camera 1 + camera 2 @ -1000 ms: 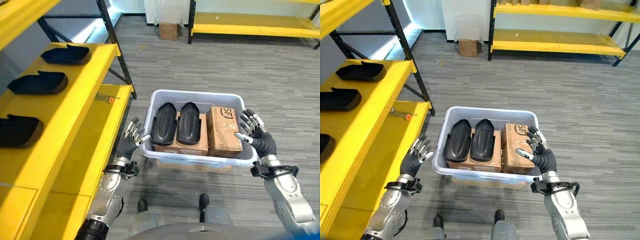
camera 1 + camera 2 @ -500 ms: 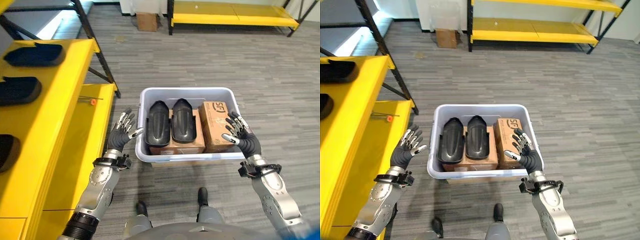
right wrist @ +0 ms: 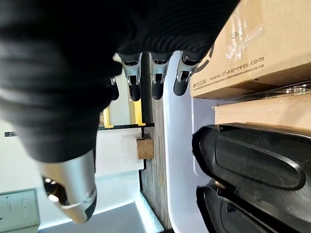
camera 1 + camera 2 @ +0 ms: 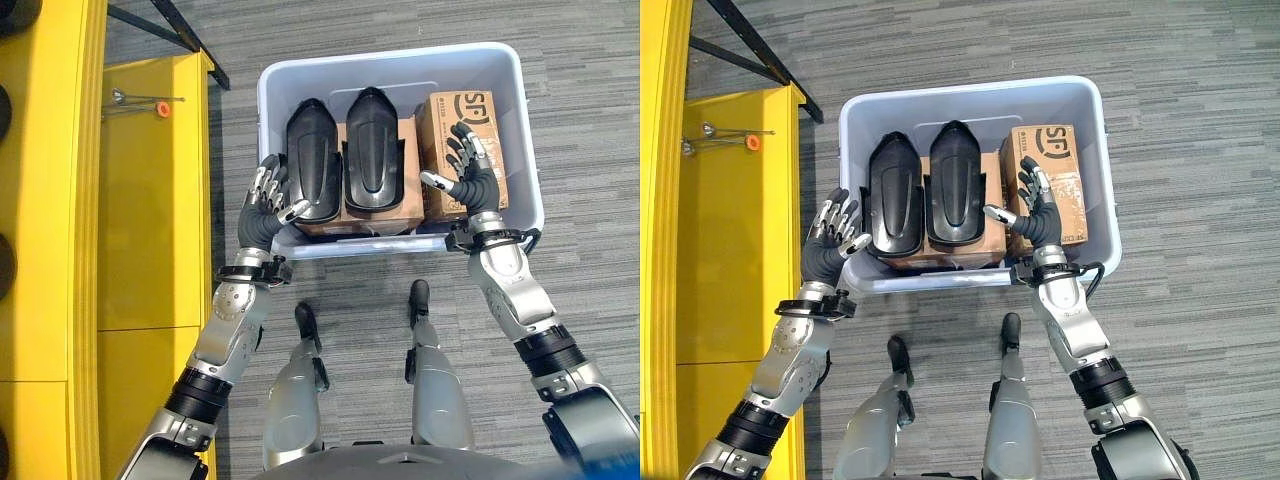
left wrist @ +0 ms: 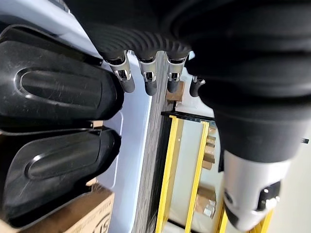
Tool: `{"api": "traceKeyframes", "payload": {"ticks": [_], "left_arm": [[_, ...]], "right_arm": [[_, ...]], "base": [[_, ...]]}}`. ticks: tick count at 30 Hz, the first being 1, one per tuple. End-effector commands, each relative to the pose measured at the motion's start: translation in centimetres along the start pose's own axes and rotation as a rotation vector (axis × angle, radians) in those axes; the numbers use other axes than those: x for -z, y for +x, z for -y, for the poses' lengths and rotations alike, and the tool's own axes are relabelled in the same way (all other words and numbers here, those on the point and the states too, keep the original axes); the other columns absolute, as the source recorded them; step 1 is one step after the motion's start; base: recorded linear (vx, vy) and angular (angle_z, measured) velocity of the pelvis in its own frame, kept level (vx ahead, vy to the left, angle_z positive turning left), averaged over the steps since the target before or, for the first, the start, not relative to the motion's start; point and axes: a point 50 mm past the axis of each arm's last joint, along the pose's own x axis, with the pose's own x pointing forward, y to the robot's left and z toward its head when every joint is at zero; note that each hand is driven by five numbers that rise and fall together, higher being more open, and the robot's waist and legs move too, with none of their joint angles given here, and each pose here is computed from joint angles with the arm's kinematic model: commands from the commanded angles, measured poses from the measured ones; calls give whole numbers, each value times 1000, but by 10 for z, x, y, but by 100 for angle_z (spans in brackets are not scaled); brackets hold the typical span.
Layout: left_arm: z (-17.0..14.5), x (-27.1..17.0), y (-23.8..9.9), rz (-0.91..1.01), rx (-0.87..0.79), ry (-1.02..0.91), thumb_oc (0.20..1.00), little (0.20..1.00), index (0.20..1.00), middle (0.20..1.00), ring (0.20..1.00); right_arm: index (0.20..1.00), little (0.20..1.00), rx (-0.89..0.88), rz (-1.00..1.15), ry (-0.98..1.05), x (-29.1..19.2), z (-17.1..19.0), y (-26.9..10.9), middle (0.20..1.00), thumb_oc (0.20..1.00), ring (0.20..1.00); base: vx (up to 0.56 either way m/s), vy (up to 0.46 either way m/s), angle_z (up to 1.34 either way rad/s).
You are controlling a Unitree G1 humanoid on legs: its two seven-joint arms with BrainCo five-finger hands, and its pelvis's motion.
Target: Move parts from the plastic box to the shelf.
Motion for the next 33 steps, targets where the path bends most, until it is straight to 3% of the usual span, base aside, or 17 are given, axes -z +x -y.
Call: {"api": "traceKeyframes", "payload": {"ticks": [1, 8, 33], "left_arm": [[-3, -26, 0, 145, 9, 42, 1000, 1000, 1000, 1000, 1000], [-1, -32, 1, 173, 16, 48, 1000, 1000, 1000, 1000, 1000], [2, -40, 4, 209, 31, 64, 1000, 1000, 1000, 1000, 1000]], "right_arm": [[1000, 1000, 59, 143, 37, -26, -1, 14, 1000, 1000, 1000], [1000, 1000, 191, 169, 6, -37, 16, 36, 1000, 1000, 1000], [1000, 1000, 295, 33, -102, -19, 40, 59, 1000, 1000, 1000]], "base": [[0, 0, 0], [-16, 9, 11], [-10, -1, 4]]}}
